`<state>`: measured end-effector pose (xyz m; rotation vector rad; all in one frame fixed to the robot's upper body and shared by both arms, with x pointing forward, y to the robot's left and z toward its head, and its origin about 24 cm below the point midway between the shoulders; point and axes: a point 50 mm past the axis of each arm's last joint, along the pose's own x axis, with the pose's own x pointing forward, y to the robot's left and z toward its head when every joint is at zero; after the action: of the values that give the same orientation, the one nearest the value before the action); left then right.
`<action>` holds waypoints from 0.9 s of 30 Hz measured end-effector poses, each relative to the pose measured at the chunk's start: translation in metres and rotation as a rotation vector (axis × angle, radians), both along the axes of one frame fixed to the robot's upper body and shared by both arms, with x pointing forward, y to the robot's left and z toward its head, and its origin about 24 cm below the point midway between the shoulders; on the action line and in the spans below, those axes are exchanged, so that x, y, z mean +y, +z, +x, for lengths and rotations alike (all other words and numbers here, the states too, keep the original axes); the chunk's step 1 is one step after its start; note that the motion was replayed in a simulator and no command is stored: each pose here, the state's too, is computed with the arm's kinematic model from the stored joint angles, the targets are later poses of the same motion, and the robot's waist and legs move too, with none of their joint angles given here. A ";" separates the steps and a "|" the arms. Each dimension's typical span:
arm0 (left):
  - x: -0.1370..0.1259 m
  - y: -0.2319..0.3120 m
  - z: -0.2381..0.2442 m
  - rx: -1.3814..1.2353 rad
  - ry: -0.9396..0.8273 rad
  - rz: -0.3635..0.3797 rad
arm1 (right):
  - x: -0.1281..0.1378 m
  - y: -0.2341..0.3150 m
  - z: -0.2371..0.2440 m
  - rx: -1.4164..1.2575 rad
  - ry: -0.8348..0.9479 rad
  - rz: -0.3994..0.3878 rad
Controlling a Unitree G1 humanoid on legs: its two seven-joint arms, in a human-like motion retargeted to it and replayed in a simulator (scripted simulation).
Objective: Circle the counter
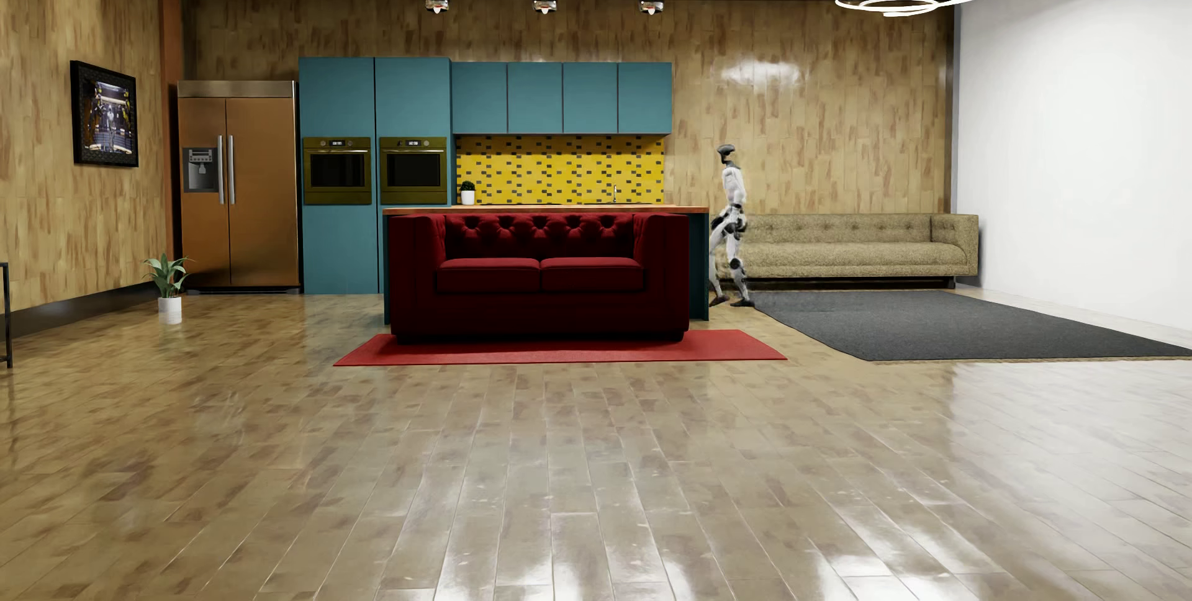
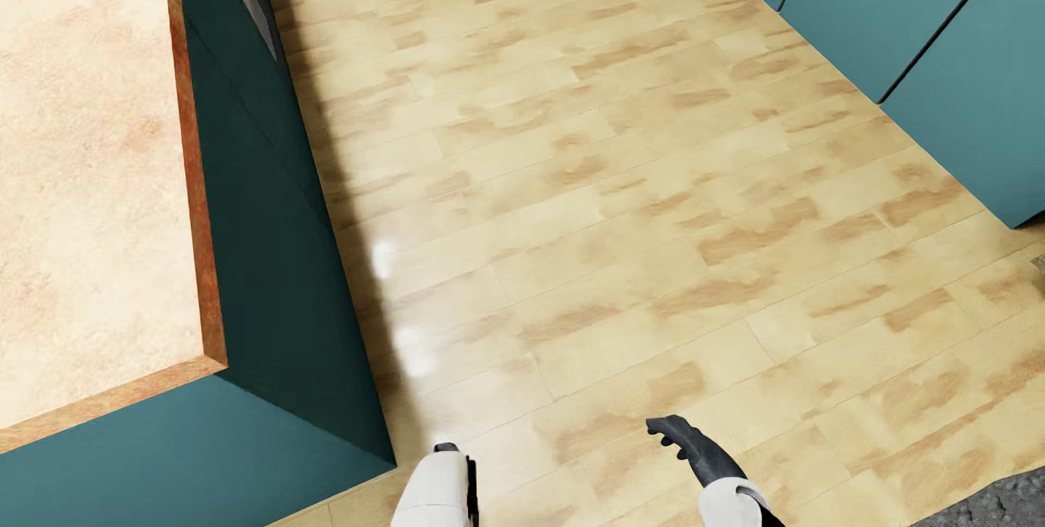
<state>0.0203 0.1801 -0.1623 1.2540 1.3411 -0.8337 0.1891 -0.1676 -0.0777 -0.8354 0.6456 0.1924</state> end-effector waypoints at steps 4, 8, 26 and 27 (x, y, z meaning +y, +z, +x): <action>-0.024 0.001 -0.056 0.092 0.198 -0.110 | 0.004 0.000 0.013 0.018 0.048 -0.042; -0.014 0.008 -0.027 -0.039 0.076 -0.054 | -0.008 -0.049 -0.039 0.379 0.069 -0.166; -0.055 0.208 0.283 -1.359 -0.202 -0.319 | -0.034 -0.065 -0.154 0.607 -0.162 -0.070; -0.053 0.201 0.277 -1.333 -0.200 -0.306 | -0.032 -0.066 -0.159 0.615 -0.203 -0.065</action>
<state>0.2970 0.1271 0.0391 1.2808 0.0164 -0.1602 0.0298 -0.1994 -0.1436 -0.7656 1.3128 0.2465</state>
